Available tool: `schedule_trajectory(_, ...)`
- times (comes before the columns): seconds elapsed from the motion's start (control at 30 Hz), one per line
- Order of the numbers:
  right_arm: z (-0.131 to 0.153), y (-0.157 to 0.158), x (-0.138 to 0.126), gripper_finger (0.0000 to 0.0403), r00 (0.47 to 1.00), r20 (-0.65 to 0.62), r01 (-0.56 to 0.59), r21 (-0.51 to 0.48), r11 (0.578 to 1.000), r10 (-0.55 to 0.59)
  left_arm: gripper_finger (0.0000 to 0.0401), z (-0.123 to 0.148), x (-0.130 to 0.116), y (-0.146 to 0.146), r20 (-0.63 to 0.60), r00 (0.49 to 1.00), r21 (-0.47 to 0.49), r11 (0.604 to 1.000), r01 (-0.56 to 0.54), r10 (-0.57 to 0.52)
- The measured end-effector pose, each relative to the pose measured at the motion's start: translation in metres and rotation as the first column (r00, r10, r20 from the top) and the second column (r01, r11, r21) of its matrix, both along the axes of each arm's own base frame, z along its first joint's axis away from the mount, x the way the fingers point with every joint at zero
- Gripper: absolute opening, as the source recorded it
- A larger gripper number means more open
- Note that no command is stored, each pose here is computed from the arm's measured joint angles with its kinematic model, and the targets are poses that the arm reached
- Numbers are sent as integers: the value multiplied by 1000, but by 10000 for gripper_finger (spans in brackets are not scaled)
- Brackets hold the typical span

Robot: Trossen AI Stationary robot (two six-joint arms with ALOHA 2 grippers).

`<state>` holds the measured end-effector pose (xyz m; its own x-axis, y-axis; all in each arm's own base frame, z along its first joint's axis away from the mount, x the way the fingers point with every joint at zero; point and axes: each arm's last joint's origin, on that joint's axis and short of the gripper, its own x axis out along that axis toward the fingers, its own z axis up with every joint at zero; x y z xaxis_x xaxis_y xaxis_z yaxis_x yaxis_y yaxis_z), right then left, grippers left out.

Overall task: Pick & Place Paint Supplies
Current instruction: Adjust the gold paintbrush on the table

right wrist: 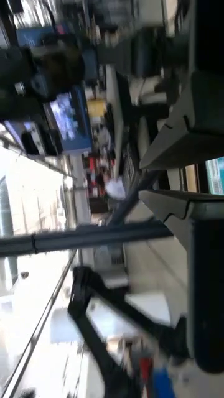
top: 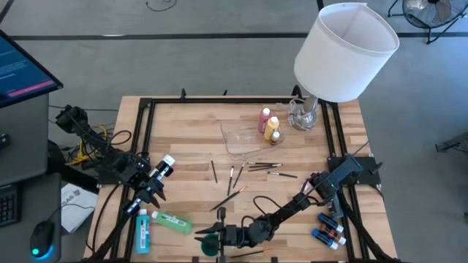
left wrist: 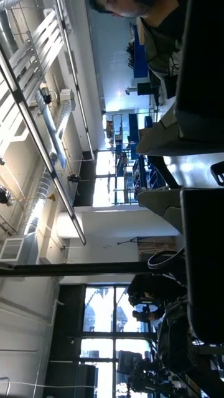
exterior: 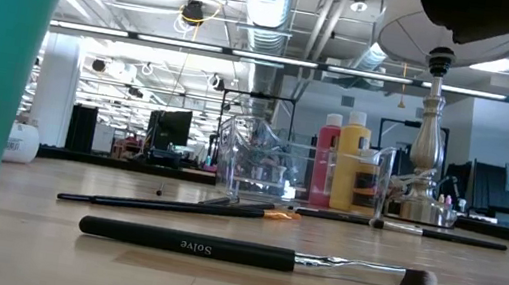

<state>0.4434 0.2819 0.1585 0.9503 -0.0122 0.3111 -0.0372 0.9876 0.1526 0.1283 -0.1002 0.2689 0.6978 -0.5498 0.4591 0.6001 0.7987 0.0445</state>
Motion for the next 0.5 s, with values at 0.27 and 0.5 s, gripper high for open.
schedule_trajectory(0.27, 17, 17, -21, 57, 967, -4, 252, -166, 953, -256, 1, 0, 0, 0, 0, 1000, 1, 1000, 3, -3)
schedule_trajectory(0.5, 41, 30, -47, 57, 886, -6, 449, -239, 861, -464, 1, 0, 0, 0, 1, 1000, 0, 1000, 3, -3)
